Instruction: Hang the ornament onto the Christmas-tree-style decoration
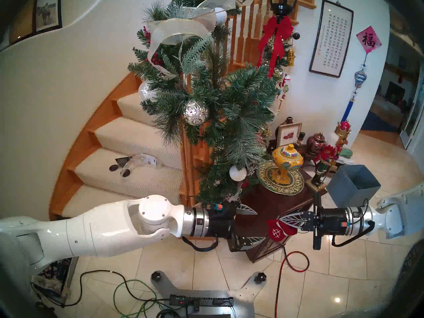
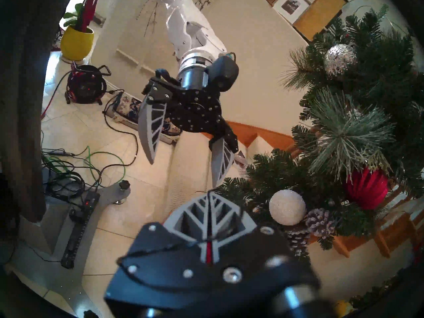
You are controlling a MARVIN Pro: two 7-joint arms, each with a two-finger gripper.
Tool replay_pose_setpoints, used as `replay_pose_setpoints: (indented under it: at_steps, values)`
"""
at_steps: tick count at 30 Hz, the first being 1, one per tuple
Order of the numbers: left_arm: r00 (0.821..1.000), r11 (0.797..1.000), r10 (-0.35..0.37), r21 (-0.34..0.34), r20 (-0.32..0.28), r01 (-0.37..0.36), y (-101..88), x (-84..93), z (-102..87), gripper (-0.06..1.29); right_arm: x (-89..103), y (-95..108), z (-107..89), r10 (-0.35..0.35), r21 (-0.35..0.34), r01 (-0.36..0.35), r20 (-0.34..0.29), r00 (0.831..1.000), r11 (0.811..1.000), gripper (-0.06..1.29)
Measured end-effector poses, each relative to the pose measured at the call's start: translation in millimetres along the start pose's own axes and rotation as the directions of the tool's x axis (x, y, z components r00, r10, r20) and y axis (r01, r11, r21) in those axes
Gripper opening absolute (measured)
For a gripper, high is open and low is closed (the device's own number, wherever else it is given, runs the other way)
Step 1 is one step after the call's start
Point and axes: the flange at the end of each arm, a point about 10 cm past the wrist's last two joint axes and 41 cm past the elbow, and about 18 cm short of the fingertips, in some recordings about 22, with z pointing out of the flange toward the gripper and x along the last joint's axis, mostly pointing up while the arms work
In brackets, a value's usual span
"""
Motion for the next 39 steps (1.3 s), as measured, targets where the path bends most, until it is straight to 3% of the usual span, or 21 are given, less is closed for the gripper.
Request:
replay_pose_setpoints:
  at_steps: [8, 19, 28, 39]
  values:
    - [0.999, 0.997, -0.025, -0.072, 0.031, 0.027, 11.9, -6.7, 15.6, 1.23, 14.9, -1.5, -13.1, 0.026, 0.025, -0.027, 0.042, 0.999, 0.999, -0.04]
    - [0.996, 0.995, -0.036, -0.091, 0.077, 0.043, 2.6, -17.1, 17.0, 1.23, 40.6, -1.9, -32.5, 0.057, 0.031, -0.061, 0.108, 0.993, 0.998, -0.04]
    - [0.997, 0.994, -0.026, -0.103, 0.071, 0.034, -6.8, -16.6, 11.6, 1.23, 61.6, 1.6, -45.6, 0.065, 0.012, -0.068, 0.155, 0.986, 0.998, -0.04]
    - [0.999, 0.992, -0.014, -0.125, 0.043, 0.02, -8.7, -11.3, 1.9, 1.23, 77.3, 7.7, -47.9, 0.051, -0.012, -0.05, 0.16, 0.986, 0.999, -0.04]
